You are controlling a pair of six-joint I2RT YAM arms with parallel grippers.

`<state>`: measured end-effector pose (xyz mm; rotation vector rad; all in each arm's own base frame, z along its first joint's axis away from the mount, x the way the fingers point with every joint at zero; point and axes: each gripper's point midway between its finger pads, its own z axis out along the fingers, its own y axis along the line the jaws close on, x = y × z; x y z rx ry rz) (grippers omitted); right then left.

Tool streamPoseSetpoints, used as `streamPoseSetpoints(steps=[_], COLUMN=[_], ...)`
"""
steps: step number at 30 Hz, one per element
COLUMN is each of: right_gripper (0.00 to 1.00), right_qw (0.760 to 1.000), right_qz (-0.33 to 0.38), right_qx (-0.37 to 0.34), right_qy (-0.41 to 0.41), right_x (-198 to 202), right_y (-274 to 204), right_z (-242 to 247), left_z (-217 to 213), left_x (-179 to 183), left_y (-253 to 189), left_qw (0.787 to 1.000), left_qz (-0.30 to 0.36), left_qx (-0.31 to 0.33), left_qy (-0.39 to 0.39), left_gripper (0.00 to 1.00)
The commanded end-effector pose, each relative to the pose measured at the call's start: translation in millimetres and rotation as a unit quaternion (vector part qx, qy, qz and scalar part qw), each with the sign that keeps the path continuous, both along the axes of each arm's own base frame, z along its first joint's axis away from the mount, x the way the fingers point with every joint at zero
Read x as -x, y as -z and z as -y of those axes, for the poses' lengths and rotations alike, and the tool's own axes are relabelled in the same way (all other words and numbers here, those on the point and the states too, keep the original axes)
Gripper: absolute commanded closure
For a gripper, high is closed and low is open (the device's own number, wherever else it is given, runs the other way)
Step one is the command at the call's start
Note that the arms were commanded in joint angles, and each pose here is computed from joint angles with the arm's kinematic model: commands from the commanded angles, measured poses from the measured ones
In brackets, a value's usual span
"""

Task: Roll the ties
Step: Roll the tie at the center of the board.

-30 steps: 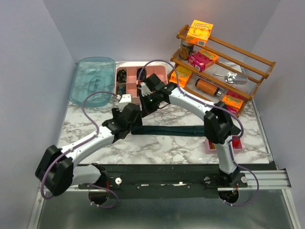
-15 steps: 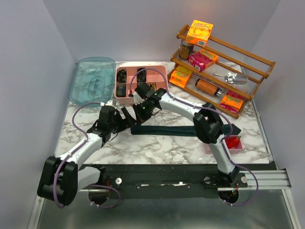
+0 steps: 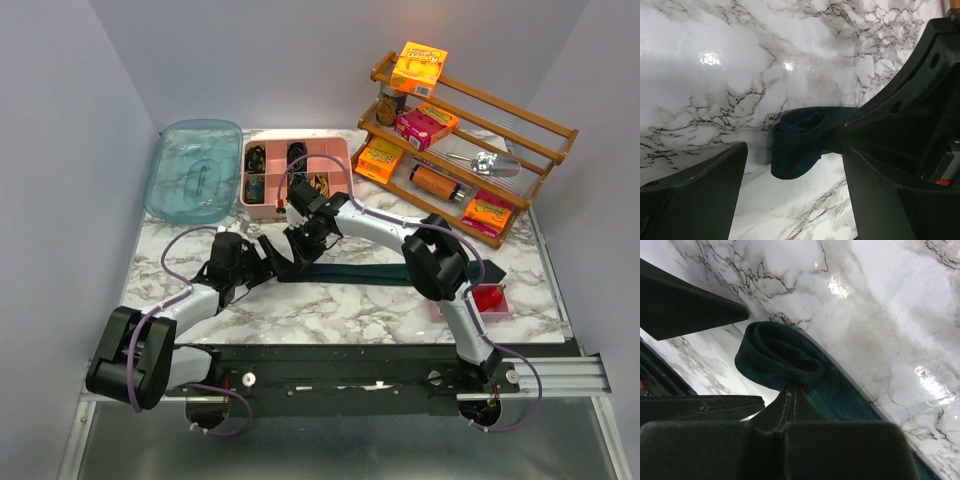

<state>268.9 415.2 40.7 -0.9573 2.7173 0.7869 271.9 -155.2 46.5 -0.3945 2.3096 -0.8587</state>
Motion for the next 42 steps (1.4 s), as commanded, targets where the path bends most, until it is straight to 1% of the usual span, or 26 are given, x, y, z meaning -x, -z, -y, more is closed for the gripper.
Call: streamPoseSetpoints(steps=[1, 5, 10, 13, 20, 23, 25, 29, 31, 32, 34, 35, 42], right_gripper=[0.99, 0.99, 0.99, 0.99, 0.99, 0.99, 0.99, 0.99, 0.99, 0.99, 0.99, 0.99, 0.99], right_qw=[1.0, 1.0, 1.0, 1.0, 1.0, 1.0, 1.0, 1.0, 1.0, 1.0, 1.0, 1.0, 1.0], right_qz=[0.004, 0.002, -0.003, 0.0, -0.006, -0.011, -0.013, -0.015, -0.013, -0.012, -0.008, -0.005, 0.011], right_qx=[0.011, 0.014, 0.006, -0.001, -0.012, -0.011, -0.01, -0.006, -0.004, -0.002, 0.002, 0.004, 0.01], right_qy=[0.001, 0.0, -0.006, -0.009, -0.016, -0.018, -0.019, -0.02, -0.019, -0.019, -0.018, -0.018, -0.014], right_x=[0.0, -0.1, 0.0, -1.6, -3.7, -5.1, -5.1, -5.7, -7.4, -8.1, -9.7, -11.2, -18.8], right_y=[12.7, 17.4, 16.4, 9.7, 1.0, 0.8, 2.6, 4.8, 5.7, 6.4, 6.5, 5.6, 0.1], right_z=[3.1, 4.2, 0.2, -4.0, -8.2, -8.1, -8.5, -7.7, -7.3, -6.8, -5.9, -4.8, -5.2], left_z=[-2.4, -0.4, 3.9, 4.9, 9.4, 10.5, 9.5, 5.7, 5.3, 5.6, 6.3, 6.3, -1.3], left_x=[7.1, 9.6, 8.6, 6.2, -1.0, -3.6, -4.0, -8.1, -9.7, -10.2, -10.9, -11.2, -14.7], left_y=[8.6, 10.4, 7.9, 12.3, 20.5, 19.1, 18.3, 13.9, 12.5, 12.1, 12.8, 13.2, 13.3], left_qw=[1.0, 1.0, 0.999, 0.999, 0.998, 0.998, 0.998, 0.998, 0.998, 0.998, 0.998, 0.998, 0.999], left_qz=[-0.002, 0.007, 0.035, 0.035, 0.038, 0.046, 0.049, 0.057, 0.059, 0.058, 0.055, 0.054, 0.038], left_qx=[0.006, 0.018, 0.028, 0.028, 0.039, 0.045, 0.044, 0.035, 0.03, 0.03, 0.028, 0.025, -0.013], left_qy=[-0.004, -0.001, 0.016, 0.018, 0.022, 0.021, 0.018, 0.008, 0.009, 0.01, 0.014, 0.015, 0.014], left_gripper=[0.16, 0.27, 0.3, 0.31, 0.41, 0.49, 0.51, 0.65, 0.68, 0.73, 0.75, 0.79, 0.88])
